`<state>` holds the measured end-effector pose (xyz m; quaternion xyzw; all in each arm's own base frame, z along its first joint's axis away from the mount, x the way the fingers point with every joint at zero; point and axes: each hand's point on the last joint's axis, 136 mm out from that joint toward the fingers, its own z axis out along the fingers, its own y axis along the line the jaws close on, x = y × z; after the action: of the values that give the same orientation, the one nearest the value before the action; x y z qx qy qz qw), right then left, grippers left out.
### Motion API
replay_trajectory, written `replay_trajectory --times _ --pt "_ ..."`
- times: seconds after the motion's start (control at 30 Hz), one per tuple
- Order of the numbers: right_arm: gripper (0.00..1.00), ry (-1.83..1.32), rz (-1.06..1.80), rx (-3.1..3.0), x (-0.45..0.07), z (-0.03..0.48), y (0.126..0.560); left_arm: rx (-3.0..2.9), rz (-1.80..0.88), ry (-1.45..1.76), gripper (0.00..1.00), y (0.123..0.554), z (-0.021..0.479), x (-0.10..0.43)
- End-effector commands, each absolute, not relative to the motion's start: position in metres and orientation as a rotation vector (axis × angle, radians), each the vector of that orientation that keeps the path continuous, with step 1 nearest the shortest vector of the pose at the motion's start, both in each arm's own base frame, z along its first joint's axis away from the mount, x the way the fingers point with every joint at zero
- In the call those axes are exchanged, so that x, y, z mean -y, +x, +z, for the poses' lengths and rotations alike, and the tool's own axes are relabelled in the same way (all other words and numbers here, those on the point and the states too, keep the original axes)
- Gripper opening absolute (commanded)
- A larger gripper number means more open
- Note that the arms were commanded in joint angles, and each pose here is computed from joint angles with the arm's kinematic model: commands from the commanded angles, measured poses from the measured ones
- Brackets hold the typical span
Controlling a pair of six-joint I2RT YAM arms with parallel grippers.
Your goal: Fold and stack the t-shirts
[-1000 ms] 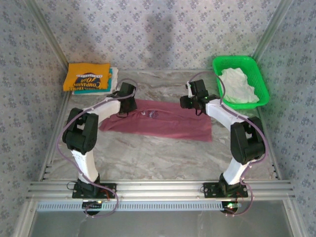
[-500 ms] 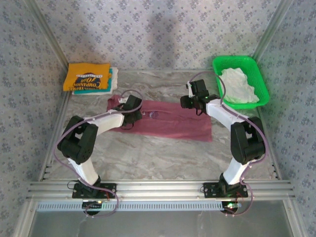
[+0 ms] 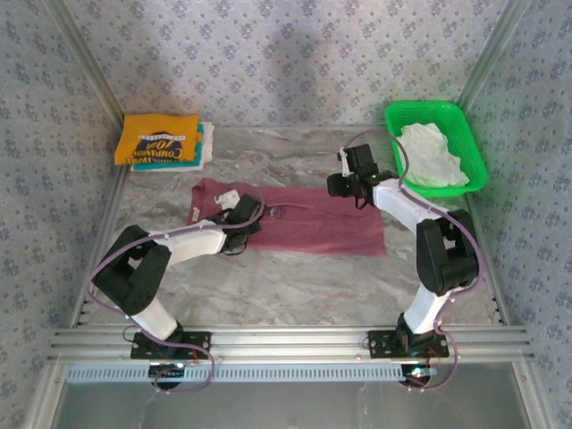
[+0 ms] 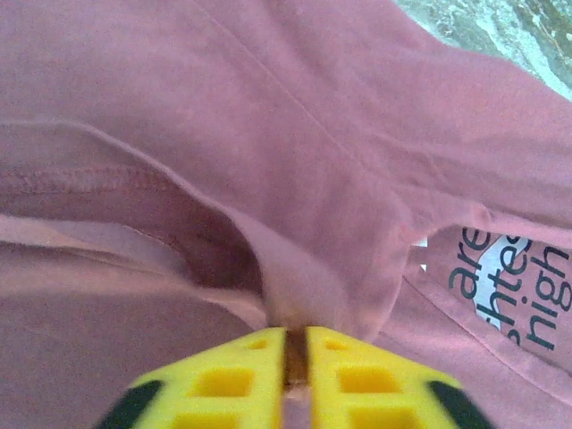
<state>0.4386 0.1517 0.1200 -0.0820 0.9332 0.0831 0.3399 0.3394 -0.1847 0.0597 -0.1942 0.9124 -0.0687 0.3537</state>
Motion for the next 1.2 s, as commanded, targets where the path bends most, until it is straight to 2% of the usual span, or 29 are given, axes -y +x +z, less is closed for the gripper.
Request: replay_trajectory --times 0.0,0.2,0.3,0.5,0.7,0.87,0.93,1.17 --pt "0.52 -0.197 0.235 -2.426 -0.153 0.122 0.444 -2.307 -0.186 -0.534 0.17 0.332 0.060 0.189" --pt "0.52 -0.191 0.246 -2.433 -0.152 0.124 0.443 -2.186 -0.187 -0.407 0.18 0.322 0.104 0.200" --pt "0.53 -0.193 0.277 -2.425 -0.156 0.129 0.441 -2.159 -0.175 -0.401 0.19 0.325 0.126 0.183" --pt "0.53 -0.192 0.362 -2.442 -0.166 0.131 0.430 -2.301 -0.282 -0.299 0.20 0.349 0.134 0.160" --pt "0.51 0.033 0.492 -2.545 -0.150 0.111 0.413 -2.470 -0.343 -0.218 0.15 0.388 0.114 0.145" --pt "0.48 0.188 0.379 -2.639 -0.111 0.093 0.401 -2.562 -0.302 -0.258 0.14 0.407 0.086 0.129" --pt "0.47 0.203 0.301 -2.673 -0.098 0.088 0.396 -2.610 -0.324 -0.307 0.11 0.406 0.068 0.123" --pt "0.47 0.223 0.248 -2.758 -0.087 0.068 0.386 -2.681 -0.298 -0.376 0.11 0.382 0.032 0.111"
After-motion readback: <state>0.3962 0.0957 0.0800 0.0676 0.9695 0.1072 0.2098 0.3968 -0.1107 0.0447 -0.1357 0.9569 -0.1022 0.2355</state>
